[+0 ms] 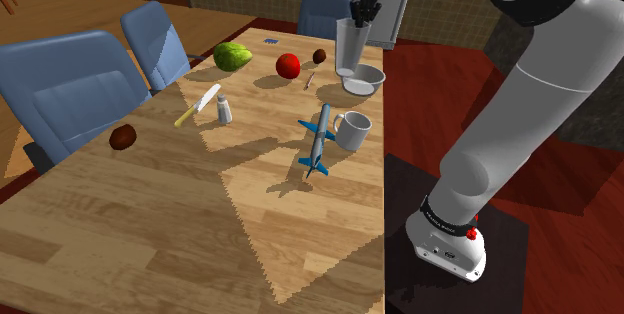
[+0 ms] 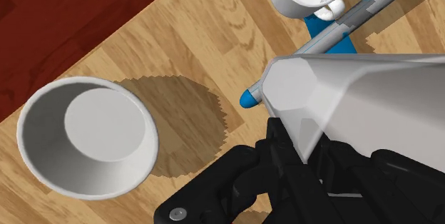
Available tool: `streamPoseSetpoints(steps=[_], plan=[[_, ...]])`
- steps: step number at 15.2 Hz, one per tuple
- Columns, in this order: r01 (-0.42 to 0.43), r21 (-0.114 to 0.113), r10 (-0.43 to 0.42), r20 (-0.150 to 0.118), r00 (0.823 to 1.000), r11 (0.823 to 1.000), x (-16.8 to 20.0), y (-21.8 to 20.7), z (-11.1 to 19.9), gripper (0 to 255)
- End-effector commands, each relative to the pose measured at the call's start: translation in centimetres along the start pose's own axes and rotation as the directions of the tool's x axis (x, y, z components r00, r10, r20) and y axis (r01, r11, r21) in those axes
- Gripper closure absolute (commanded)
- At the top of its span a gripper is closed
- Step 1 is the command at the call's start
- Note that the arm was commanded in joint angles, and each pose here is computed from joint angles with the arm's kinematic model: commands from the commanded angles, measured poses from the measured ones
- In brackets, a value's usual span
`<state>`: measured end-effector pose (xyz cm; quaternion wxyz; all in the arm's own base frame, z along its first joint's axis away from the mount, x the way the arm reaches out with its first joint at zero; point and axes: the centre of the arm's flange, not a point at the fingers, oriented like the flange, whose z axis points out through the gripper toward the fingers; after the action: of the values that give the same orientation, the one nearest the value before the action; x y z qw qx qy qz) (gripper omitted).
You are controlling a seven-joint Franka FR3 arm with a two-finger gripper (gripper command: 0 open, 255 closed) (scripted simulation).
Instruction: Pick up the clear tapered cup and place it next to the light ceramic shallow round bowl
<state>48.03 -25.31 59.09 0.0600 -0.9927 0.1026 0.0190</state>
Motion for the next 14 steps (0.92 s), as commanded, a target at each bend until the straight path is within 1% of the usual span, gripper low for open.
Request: streamPoseSetpoints(steps=[1, 14], plan=[[0.0, 0.0, 0.0, -0.001, 1.0, 1.0, 0.1, 0.1, 1.1, 255], [0.0, 0.0, 0.0, -0.001, 1.0, 1.0, 0.4, 0.9, 7.9, 255]])
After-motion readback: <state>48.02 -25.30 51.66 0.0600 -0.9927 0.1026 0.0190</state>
